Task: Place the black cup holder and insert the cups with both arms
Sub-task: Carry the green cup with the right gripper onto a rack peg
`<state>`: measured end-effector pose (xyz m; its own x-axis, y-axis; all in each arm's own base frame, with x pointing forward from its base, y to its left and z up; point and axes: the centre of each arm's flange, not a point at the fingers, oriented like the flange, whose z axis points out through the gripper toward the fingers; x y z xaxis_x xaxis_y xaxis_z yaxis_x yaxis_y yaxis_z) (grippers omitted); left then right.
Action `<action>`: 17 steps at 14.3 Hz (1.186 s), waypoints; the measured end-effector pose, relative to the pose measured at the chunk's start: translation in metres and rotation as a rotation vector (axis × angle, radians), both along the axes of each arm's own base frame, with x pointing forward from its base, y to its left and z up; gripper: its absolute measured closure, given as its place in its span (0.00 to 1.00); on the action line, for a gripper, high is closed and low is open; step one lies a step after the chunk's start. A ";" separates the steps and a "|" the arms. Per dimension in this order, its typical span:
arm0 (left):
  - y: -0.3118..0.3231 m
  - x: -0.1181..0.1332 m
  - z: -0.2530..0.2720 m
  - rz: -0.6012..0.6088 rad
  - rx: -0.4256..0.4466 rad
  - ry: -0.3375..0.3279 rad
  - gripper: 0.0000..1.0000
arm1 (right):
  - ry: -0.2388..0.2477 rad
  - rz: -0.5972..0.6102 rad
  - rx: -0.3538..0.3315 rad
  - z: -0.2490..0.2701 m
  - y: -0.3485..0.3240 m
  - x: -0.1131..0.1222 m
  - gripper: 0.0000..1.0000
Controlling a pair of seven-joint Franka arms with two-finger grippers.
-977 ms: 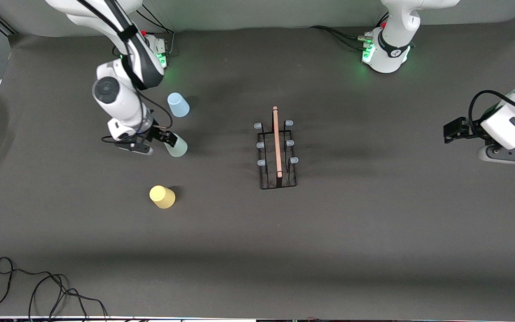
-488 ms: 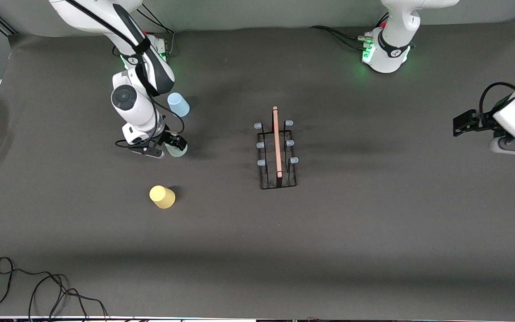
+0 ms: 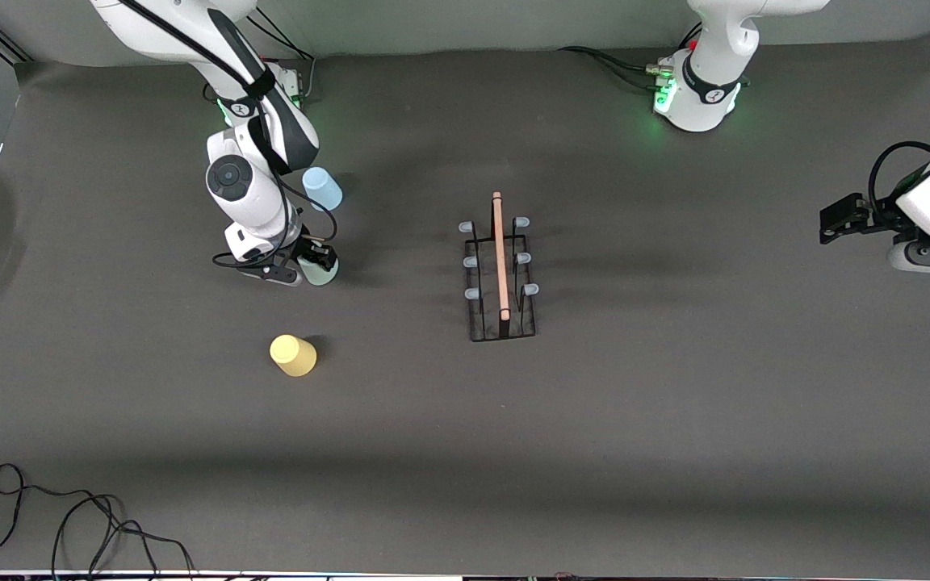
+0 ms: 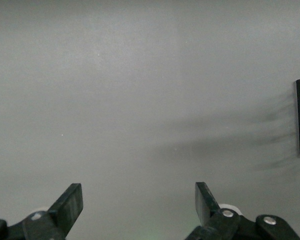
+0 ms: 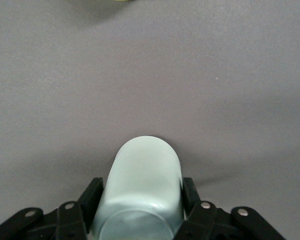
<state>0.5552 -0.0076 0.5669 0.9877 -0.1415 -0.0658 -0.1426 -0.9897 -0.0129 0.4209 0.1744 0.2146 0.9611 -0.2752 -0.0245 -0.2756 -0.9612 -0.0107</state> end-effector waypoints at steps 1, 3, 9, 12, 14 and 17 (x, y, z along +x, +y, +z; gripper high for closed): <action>-0.001 0.001 0.001 -0.001 -0.001 -0.005 0.00 | 0.003 0.001 0.001 0.008 0.002 0.003 0.31; -0.006 0.002 0.007 -0.011 -0.002 -0.018 0.00 | 0.018 0.004 0.001 0.036 0.006 0.012 0.31; -0.007 0.003 0.012 -0.013 -0.002 -0.028 0.00 | 0.046 -0.057 0.067 0.148 0.076 0.034 0.31; -0.007 0.003 0.012 -0.012 -0.002 -0.029 0.00 | 0.021 -0.109 0.100 0.174 0.135 0.029 0.31; -0.005 0.003 0.014 -0.009 -0.002 -0.032 0.00 | 0.020 -0.143 0.106 0.177 0.169 0.023 0.31; -0.003 0.004 0.018 -0.004 -0.002 -0.040 0.00 | 0.028 -0.174 0.106 0.173 0.211 0.010 0.31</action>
